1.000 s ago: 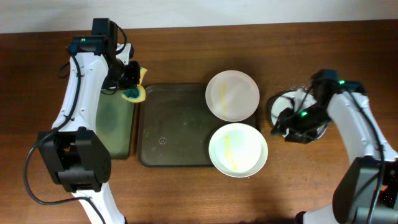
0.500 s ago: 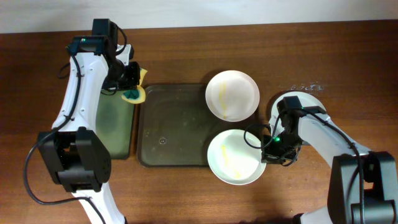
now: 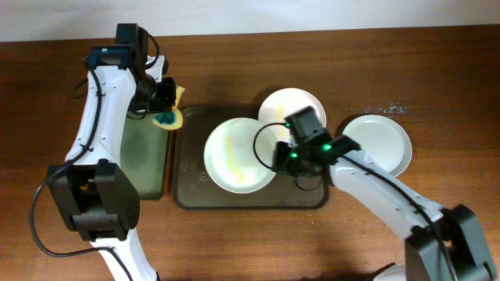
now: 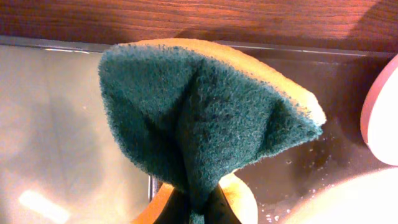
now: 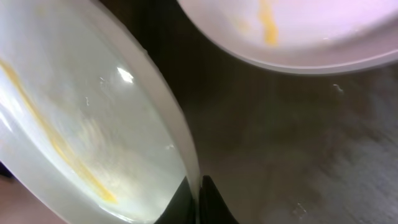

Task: Clean dirty plates on tray and stack at the side
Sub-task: 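Move right gripper back and grasp the rim of the next smeared plate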

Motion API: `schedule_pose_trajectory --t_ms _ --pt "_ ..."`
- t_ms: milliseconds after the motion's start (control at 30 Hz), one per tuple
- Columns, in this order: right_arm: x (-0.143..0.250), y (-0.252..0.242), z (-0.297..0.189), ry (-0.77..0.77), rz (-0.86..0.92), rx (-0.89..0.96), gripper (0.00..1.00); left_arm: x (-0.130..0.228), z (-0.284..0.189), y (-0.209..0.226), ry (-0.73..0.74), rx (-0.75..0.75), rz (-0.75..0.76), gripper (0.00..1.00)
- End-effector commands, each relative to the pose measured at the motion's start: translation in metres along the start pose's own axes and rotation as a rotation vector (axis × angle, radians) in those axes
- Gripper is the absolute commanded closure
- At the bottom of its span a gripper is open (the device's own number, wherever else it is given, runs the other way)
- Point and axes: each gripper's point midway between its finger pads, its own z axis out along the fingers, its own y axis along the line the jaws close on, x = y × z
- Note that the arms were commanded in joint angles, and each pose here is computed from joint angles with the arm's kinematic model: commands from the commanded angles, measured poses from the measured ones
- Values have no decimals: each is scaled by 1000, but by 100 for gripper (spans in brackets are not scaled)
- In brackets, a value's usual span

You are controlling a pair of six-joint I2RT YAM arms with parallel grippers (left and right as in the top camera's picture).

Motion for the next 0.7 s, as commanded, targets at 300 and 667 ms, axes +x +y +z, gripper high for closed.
schedule_pose_trajectory --t_ms 300,667 --pt "17 21 66 28 -92 67 75 -9 -7 0 -39 2 20 100" --pt "-5 19 69 73 -439 107 70 -11 -7 0 -44 2 20 100"
